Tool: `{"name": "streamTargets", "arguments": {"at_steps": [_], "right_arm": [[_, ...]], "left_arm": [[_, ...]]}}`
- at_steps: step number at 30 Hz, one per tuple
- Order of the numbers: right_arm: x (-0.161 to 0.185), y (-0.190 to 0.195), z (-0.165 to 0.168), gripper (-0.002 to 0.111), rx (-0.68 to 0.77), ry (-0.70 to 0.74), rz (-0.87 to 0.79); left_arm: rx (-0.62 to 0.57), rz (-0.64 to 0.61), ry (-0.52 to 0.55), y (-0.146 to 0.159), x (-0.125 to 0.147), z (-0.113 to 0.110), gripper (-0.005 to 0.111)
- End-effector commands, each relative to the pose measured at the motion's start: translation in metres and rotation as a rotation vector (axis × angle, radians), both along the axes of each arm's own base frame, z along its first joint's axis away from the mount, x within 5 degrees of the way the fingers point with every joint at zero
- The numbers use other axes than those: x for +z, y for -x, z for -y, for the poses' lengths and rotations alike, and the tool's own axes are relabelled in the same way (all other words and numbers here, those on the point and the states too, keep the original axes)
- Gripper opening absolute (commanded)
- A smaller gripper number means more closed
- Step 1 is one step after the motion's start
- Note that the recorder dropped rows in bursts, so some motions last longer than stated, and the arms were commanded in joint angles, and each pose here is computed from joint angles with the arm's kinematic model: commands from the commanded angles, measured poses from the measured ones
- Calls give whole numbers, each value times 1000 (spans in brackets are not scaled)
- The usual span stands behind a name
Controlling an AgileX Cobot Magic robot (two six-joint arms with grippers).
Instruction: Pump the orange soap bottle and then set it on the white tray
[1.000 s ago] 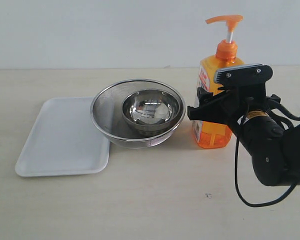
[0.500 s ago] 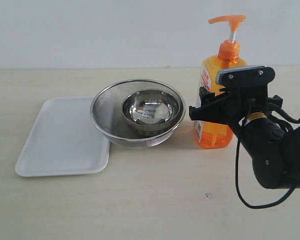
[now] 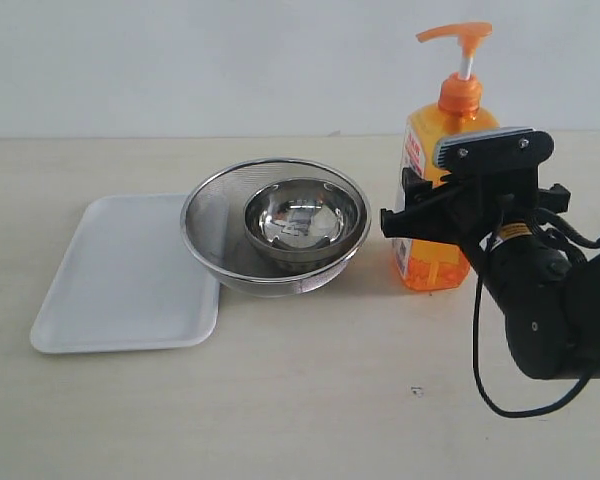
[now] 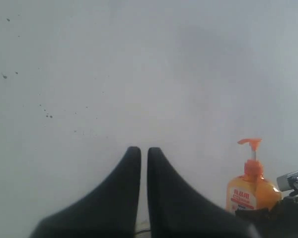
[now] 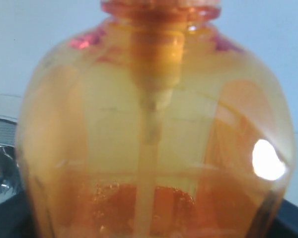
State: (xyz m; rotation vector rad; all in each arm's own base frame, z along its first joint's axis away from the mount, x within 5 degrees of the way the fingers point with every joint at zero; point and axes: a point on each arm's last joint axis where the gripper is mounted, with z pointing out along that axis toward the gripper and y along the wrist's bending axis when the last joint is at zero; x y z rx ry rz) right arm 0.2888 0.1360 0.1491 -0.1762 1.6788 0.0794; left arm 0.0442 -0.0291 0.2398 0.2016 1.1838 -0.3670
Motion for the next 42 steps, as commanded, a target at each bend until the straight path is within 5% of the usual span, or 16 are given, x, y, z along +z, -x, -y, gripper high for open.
{"name": "streamTargets", "arguments": {"at_steps": [1, 11, 42], "right_arm": [[47, 4, 3, 0, -9, -50, 203], [112, 15, 0, 0, 85, -56, 243], [211, 47, -144, 0, 560, -103, 300]], "left_arm": [[-6, 0, 10, 0, -1, 0, 5], [-6, 0, 10, 0, -1, 0, 5], [-6, 0, 10, 0, -1, 0, 5]]}}
